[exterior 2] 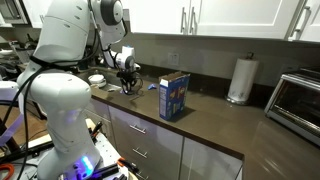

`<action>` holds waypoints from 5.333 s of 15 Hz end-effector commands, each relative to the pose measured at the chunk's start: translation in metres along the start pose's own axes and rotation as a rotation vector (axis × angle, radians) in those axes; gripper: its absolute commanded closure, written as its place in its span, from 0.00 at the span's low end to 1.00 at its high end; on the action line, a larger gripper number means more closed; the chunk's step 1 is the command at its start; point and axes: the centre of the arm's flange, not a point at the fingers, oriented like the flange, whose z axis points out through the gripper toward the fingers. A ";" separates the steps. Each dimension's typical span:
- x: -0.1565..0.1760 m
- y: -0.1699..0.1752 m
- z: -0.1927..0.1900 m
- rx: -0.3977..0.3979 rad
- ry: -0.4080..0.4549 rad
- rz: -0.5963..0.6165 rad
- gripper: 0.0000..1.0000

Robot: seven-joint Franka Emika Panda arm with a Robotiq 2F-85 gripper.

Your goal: Put one of the blue sachets on the counter inside the blue box

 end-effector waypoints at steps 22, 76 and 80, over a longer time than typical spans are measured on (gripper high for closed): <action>-0.018 -0.041 0.020 0.074 -0.155 -0.044 0.33; -0.173 0.098 -0.390 -0.424 -0.077 0.527 0.94; -0.184 0.128 -0.394 -0.434 -0.087 0.584 0.94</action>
